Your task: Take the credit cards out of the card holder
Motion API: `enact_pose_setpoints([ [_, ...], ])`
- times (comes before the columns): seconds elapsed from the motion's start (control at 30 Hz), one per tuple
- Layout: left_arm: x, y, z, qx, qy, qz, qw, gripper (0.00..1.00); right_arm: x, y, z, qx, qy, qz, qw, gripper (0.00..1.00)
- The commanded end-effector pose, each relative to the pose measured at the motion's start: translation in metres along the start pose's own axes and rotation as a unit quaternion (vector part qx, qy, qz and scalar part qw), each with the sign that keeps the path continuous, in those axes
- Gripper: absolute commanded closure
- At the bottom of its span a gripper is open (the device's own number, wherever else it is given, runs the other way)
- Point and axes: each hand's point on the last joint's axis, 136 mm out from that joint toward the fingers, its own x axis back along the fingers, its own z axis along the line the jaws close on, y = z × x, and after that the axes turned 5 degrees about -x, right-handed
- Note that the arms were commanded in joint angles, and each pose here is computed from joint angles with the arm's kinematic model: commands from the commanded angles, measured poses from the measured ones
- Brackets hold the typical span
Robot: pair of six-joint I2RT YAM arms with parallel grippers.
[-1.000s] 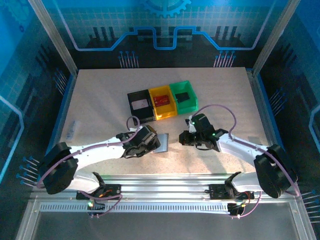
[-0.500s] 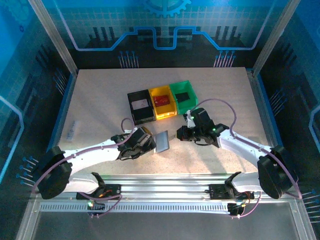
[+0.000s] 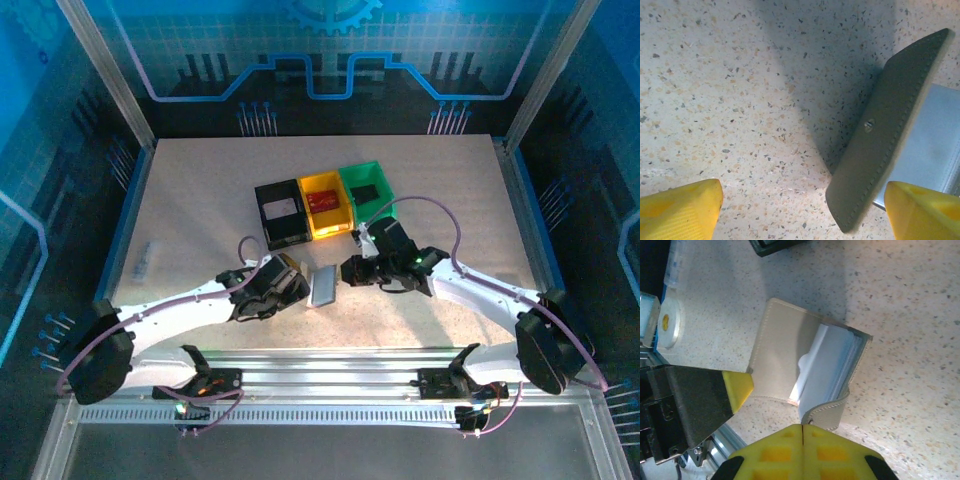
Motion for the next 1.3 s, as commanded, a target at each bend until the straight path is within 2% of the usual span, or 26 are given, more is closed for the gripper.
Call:
enact_pose_setpoints([
  [0.0, 0.006, 0.004, 0.012, -0.006, 0.018, -0.011, 1.0, 0.15, 0.002, 0.007, 0.021, 0.006, 0.024, -0.003, 1.0, 1.0],
  [0.2, 0.005, 0.0, 0.019, -0.003, 0.021, -0.007, 1.0, 0.14, 0.002, 0.009, 0.035, 0.009, 0.042, -0.003, 0.999, 1.0],
  [0.5, 0.008, 0.0, 0.023, 0.005, 0.014, -0.011, 1.0, 0.13, -0.006, 0.006, 0.034, 0.004, 0.047, 0.007, 0.999, 1.0],
  [0.83, 0.018, 0.007, 0.015, 0.007, -0.002, -0.021, 1.0, 0.12, -0.004, 0.01, 0.063, 0.021, 0.08, 0.008, 0.997, 1.0],
  [1.07, 0.014, 0.003, 0.018, 0.011, -0.004, -0.015, 1.0, 0.12, -0.012, 0.007, 0.052, 0.018, 0.067, 0.009, 0.998, 1.0],
  [1.27, 0.01, 0.0, 0.021, 0.011, -0.002, -0.012, 1.0, 0.11, -0.019, -0.005, 0.022, -0.01, 0.05, 0.012, 0.999, 1.0],
])
